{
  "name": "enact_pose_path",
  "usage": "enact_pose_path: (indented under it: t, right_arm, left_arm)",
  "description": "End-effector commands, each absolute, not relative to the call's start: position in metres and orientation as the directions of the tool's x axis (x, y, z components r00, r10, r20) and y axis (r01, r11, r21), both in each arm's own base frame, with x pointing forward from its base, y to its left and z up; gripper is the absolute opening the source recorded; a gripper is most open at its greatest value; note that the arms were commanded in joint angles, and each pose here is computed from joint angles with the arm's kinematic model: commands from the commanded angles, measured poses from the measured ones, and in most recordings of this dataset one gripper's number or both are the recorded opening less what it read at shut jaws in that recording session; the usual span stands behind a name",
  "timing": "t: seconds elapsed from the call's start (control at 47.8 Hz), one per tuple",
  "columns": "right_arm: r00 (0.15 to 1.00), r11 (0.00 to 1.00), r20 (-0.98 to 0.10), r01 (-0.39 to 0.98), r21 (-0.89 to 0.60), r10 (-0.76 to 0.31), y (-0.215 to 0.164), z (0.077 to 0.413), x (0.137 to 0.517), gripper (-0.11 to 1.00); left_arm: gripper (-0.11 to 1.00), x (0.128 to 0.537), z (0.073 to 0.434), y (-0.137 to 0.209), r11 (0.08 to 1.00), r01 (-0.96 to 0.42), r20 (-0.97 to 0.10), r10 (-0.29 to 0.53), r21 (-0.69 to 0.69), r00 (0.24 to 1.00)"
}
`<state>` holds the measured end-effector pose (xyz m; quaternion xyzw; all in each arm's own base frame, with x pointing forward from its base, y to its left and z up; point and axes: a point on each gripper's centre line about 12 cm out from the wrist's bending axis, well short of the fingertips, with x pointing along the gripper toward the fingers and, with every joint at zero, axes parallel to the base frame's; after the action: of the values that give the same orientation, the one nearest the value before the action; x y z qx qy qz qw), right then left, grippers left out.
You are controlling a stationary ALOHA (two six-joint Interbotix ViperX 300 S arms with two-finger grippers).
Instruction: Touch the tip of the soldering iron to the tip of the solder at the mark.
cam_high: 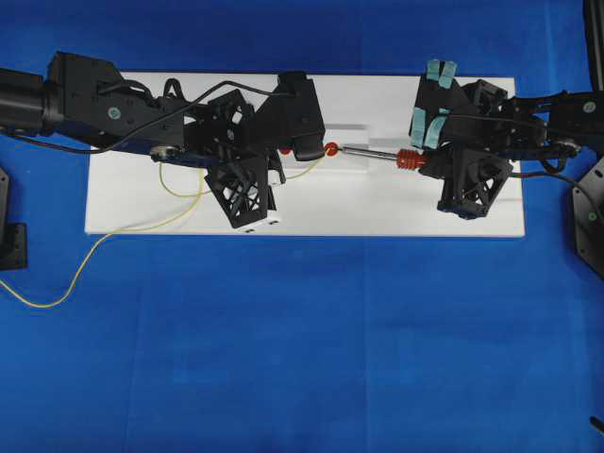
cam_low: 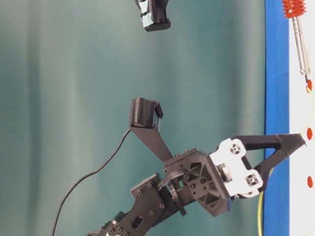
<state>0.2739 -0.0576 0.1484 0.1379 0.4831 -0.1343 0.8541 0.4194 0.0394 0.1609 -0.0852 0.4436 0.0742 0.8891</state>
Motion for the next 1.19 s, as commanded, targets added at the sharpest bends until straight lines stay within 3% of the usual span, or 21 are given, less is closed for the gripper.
enact_pose_path:
  t: [0.0,0.314,0.669,0.941,1.172]
  right_arm:
    - [0.530,0.926,-0.841,0.360,0.112,-0.105,-0.060,0.158,0.282,0.06]
    - [0.530,0.926,-0.841,0.360,0.112,-0.105,-0.060,0.158,0.282,0.06]
    - [0.531,0.926,-0.841,0.361,0.113,-0.105,-0.060,0.159,0.282,0.06]
    - [0.536,0.926,-0.837,0.360,0.113,-0.106,-0.060,0.161,0.282,0.06]
    - [0.588,0.928,-0.800,0.352,0.123,-0.117,-0.058,0.179,0.272,0.06]
  left_arm:
    - [0.03,0.425,0.176,0.039,0.976,-0.199,-0.775,0.059,-0.088,0.629]
    - [0.03,0.412,0.201,0.038,0.976,-0.199,-0.769,0.060,-0.089,0.636]
    - [0.03,0.368,0.235,0.031,0.975,-0.198,-0.742,0.058,-0.102,0.668]
    - [0.03,0.357,0.236,0.030,0.973,-0.200,-0.717,0.060,-0.113,0.695]
    - [0.03,0.346,0.234,0.029,0.973,-0.200,-0.718,0.059,-0.113,0.694]
